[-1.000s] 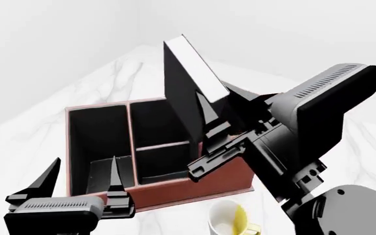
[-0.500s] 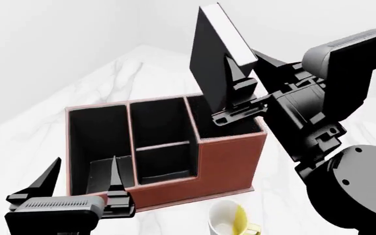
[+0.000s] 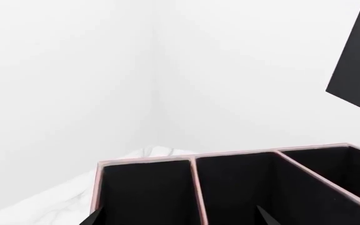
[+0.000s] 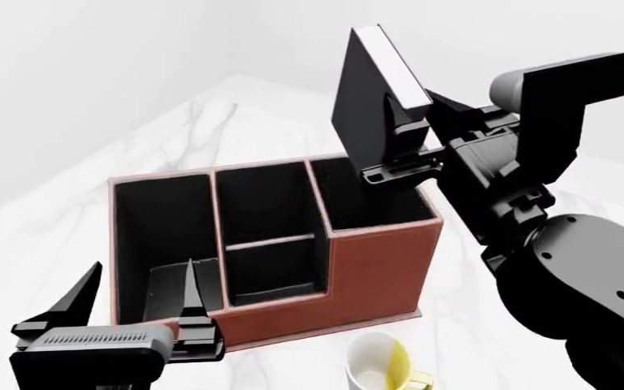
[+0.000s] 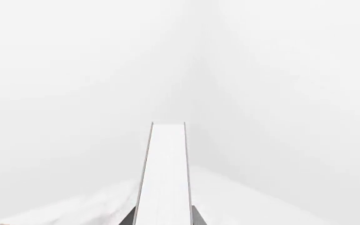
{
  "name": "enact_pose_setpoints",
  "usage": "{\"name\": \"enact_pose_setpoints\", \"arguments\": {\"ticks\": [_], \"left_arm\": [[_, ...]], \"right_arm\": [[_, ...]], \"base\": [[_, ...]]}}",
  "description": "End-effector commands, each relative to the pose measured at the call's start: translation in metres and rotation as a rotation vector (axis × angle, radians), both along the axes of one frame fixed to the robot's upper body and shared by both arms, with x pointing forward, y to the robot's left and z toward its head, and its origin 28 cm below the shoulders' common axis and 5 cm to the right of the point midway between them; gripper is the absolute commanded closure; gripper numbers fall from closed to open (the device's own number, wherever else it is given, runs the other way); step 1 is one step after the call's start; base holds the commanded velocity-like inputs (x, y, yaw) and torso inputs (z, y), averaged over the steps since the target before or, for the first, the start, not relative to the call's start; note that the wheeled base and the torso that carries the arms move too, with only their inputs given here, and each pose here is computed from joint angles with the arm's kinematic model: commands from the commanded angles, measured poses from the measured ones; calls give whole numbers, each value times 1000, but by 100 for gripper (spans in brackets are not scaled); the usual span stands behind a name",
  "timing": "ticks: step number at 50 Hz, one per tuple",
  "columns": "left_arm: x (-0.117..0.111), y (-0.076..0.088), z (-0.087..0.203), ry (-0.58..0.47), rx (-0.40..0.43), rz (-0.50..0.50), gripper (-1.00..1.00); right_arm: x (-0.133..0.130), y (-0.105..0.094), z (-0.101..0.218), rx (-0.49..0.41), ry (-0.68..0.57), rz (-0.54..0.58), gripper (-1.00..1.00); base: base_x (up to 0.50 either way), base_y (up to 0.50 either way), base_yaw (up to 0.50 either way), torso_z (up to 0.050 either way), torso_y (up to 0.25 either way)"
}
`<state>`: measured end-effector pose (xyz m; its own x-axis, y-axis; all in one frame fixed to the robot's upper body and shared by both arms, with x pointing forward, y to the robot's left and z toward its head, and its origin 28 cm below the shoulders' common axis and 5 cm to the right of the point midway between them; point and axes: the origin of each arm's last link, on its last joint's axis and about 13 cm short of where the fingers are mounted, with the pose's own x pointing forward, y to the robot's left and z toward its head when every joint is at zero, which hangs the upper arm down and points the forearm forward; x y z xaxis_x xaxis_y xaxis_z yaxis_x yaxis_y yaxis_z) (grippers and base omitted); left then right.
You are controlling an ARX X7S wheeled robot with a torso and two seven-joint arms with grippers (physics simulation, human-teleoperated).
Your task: Pick up the book and place it in the right compartment of the caddy.
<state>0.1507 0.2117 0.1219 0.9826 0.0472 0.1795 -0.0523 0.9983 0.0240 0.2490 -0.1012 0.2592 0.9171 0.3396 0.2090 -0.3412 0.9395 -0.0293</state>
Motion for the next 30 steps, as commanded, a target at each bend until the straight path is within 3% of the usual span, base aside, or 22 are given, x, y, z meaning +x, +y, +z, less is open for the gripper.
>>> {"name": "enact_pose_setpoints", "arguments": {"ticks": [1,30], "left_arm": [[0,0,0,1,0,0,-100],[1,0,-1,4,-1,1,-100]], "right_arm": [[12,-3,-3,-18,4,-41,100],[28,-7,-9,-61,123,-64,100]], "base": [[0,0,0,0,0],[0,0,0,0,2]]}}
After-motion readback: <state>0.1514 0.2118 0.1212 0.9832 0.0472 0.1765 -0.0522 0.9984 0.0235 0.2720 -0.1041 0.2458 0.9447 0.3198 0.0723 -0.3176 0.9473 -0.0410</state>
